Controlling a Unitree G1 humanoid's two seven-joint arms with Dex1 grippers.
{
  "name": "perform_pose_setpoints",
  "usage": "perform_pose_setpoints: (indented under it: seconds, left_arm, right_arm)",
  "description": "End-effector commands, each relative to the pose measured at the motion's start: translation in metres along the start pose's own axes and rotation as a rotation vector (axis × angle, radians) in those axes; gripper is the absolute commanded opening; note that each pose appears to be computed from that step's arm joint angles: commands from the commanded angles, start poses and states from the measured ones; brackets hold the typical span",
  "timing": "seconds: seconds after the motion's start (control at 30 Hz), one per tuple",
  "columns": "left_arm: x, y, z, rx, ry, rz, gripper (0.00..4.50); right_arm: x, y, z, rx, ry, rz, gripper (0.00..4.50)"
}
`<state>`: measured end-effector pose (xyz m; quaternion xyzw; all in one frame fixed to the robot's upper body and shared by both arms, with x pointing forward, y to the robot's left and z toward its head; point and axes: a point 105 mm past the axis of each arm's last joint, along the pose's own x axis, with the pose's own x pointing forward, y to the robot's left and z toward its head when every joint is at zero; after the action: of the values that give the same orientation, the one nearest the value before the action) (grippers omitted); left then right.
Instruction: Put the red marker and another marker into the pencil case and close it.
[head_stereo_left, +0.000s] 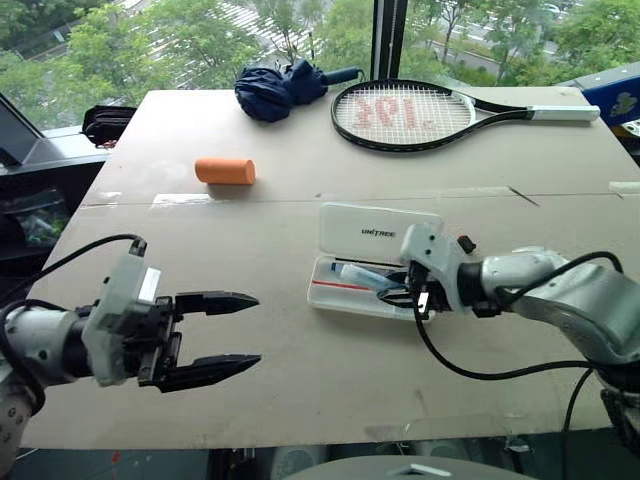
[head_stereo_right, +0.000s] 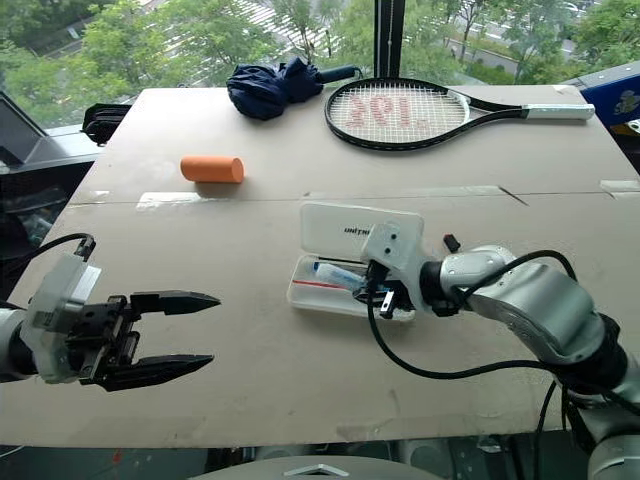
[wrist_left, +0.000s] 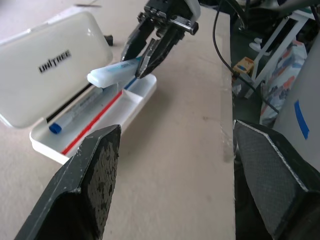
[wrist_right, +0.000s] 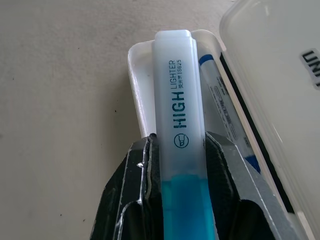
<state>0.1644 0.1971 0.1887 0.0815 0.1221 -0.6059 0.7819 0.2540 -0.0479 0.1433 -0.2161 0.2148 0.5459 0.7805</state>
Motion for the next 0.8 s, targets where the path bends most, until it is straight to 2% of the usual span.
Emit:
perform_pose_setpoints:
  seconds: [0.03,0.3,0.8]
  left_arm:
    - [-0.008,-0.006,0.006,0.051,0.03,-0.005,3.65]
    - [-0.026,-0.01,-0.004,0.015,0.096,0.037,3.65]
    - [-0.015,-0.012,-0.003,0.016,0.097,0.048,3.65]
  right_arm:
    - [0.008,0.001,0.006,-0.065,-0.011,0.045,0.6]
    - [0.022,0.002,0.007,-0.104,-0.004,0.085,0.6]
    - [0.04,-0.001,0.002,-0.131,0.038,0.105,0.6]
